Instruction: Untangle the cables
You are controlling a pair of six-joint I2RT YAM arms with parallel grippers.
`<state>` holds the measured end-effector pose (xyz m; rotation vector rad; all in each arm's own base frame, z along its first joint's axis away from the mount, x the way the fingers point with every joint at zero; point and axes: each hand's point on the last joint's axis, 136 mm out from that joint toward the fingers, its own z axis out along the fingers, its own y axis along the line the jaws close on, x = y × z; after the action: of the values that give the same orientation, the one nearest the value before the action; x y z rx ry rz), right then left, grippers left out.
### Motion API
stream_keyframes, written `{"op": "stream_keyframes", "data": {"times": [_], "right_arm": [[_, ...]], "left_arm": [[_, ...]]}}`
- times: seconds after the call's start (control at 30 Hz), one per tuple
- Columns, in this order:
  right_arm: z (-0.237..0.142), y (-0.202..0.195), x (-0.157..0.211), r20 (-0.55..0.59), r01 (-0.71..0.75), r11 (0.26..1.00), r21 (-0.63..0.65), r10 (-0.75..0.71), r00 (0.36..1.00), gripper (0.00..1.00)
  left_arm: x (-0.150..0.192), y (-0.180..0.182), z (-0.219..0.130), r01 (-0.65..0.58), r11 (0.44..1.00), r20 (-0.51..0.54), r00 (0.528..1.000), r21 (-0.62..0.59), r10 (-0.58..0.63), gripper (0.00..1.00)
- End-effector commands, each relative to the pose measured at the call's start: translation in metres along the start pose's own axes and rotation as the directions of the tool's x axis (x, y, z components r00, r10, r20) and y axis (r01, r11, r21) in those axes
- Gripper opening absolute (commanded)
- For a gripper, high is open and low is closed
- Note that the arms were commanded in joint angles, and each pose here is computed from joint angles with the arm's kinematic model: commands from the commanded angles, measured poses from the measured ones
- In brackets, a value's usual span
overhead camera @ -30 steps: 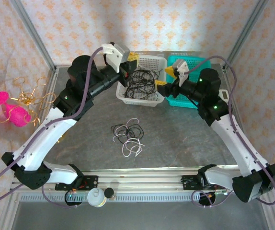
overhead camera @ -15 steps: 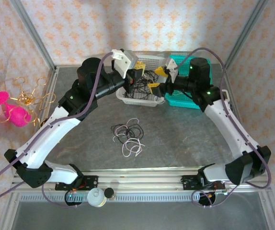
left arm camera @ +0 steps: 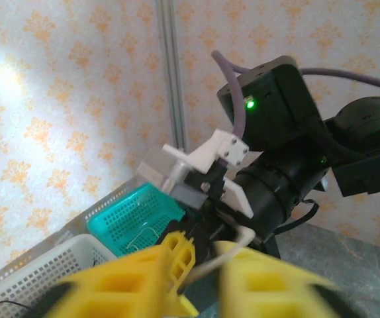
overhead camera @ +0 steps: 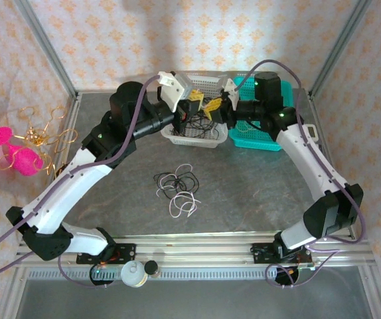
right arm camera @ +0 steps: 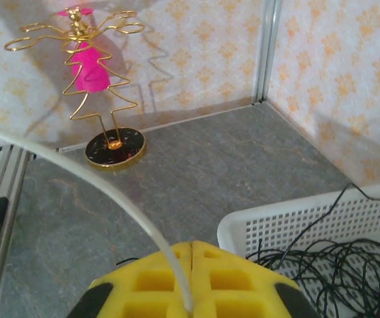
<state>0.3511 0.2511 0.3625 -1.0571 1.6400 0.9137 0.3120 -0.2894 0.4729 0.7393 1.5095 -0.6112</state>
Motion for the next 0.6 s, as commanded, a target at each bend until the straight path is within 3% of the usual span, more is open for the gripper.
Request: {"op": "stream_keyframes", "data": {"times": [0.0, 0.13, 0.23, 0.4, 0.57], "right_arm": [[-0.012, -0.014, 0.002, 0.012, -0.197, 0.976, 0.089, 0.197, 0.98, 0.0], [-0.033, -0.055, 0.024, 0.011, -0.304, 0.886, 0.349, 0.321, 0.947, 0.0], [-0.058, -0.091, 0.038, 0.049, -0.339, 0.774, 0.534, 0.373, 0.927, 0.0], [-0.095, -0.152, 0.057, 0.151, -0.443, 0.598, 0.668, 0.474, 0.867, 0.0], [-0.129, -0.218, 0.103, 0.233, -0.52, 0.395, 0.758, 0.58, 0.781, 0.0]], "left_arm": [[0.0, 0.004, -0.001, 0.076, 0.997, 0.054, 0.996, -0.034, -0.074, 0.74], [0.019, 0.006, -0.017, 0.144, 0.988, 0.106, 0.985, -0.056, -0.137, 0.82], [0.037, 0.002, -0.036, 0.194, 0.98, 0.134, 0.973, -0.052, -0.185, 0.86], [0.08, -0.002, -0.053, 0.292, 0.954, 0.084, 0.954, -0.061, -0.287, 0.88], [0.127, -0.004, -0.062, 0.381, 0.919, 0.008, 0.924, -0.102, -0.382, 0.87]]}}
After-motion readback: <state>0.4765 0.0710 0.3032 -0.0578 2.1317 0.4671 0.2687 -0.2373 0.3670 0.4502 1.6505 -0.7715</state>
